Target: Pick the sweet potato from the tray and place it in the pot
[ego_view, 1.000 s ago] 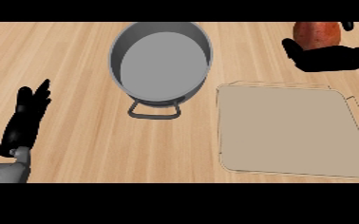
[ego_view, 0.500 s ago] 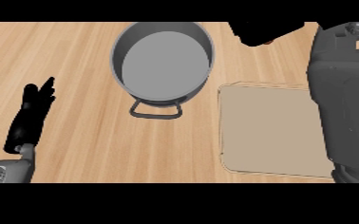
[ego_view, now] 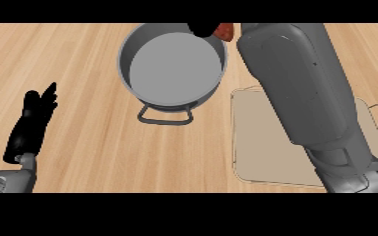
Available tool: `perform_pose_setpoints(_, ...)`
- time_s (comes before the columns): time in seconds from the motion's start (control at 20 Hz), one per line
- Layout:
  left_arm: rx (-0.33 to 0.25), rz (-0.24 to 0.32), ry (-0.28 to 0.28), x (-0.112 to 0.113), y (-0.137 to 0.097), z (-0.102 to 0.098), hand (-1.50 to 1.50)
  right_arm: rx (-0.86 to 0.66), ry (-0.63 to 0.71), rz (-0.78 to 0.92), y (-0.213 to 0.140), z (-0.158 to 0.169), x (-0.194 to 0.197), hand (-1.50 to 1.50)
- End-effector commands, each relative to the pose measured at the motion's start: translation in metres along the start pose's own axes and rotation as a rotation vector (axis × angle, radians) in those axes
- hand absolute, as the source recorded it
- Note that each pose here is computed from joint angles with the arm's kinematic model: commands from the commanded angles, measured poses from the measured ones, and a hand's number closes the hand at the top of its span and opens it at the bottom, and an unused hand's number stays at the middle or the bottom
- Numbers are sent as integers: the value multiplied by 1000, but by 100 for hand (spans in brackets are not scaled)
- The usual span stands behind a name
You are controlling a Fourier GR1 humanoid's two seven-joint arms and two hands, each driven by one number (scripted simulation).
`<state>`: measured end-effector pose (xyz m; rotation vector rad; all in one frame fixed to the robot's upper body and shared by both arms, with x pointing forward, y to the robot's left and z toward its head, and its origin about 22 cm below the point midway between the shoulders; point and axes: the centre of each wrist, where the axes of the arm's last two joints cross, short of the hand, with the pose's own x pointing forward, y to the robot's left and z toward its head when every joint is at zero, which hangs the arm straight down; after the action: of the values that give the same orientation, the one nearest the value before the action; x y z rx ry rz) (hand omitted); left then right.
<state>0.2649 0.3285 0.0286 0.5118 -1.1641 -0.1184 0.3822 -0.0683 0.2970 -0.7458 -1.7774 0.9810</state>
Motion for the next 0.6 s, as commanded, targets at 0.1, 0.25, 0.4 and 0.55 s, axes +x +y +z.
perform_pose_setpoints(0.1, -6, -10, -7, -6, 4, -6, 0, 136, 13, 23, 59, -18, 24, 150)
perform_pose_setpoints(0.25, -14, -6, -10, 10, 14, -3, 0, 219, 135, -71, 71, -27, 4, 150)
perform_pose_setpoints(0.4, -7, 3, -18, 23, -5, -8, 0, 235, 146, -135, 91, -33, -11, -150)
perform_pose_setpoints(0.55, -19, -6, -8, 6, -6, -4, 0, 209, 135, -237, 101, -31, -18, -150)
